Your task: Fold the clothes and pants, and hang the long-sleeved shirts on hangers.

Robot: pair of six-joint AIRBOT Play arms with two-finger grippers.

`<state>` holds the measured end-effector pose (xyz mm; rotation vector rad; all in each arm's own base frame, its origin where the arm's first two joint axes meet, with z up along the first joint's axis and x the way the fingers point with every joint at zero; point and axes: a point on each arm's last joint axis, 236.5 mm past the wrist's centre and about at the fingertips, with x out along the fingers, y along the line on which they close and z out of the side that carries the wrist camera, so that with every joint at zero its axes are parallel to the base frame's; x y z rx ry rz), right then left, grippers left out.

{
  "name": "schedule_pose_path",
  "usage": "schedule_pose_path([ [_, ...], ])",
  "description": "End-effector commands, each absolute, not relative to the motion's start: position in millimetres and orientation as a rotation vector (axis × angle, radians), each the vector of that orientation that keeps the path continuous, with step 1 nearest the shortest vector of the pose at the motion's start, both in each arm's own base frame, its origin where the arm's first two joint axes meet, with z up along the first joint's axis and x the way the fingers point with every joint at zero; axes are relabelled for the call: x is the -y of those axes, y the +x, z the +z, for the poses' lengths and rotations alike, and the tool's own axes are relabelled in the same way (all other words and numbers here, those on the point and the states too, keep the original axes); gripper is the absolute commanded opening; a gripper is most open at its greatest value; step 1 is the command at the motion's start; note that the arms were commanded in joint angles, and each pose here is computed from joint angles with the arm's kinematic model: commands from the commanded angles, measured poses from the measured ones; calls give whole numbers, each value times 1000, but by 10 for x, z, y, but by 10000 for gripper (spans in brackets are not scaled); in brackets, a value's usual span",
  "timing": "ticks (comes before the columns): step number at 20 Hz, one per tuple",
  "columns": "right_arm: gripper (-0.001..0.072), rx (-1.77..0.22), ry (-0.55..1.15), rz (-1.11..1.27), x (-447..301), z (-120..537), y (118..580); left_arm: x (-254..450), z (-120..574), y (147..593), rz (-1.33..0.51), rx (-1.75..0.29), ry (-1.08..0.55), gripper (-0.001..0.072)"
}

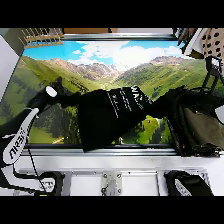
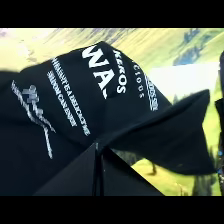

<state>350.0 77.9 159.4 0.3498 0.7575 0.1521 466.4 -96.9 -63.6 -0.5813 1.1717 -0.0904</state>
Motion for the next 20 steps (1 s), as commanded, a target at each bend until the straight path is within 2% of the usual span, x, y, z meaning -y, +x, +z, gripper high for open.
schedule_pose_path([
  [1,11,-761,361,169,-838,1599,3489,818,261,5340,-181,-925,-473,8],
  [2,10,-762,361,170,-843,1598,3488,807,452,5433,-198,-879,-439,110],
  [3,10,-762,360,170,-842,1598,3488,743,573,5481,-194,-859,-412,518],
  [4,11,-762,360,170,-842,1597,3486,643,609,5448,-178,-883,-388,614],
  [7,11,-762,360,171,-843,1598,3486,222,317,4984,-75,-1096,-375,614],
  [12,11,-762,360,171,-843,1595,3487,125,-503,3518,2,-1438,-476,614],
  [14,11,-762,360,171,-844,1596,3487,253,-802,3059,13,-1504,-516,614],
  [17,10,-762,361,171,-846,1595,3488,567,-1061,2823,-6,-1489,-625,614],
  [20,11,-763,362,171,-846,1595,3487,859,-1152,2834,-44,-1456,-637,614],
])
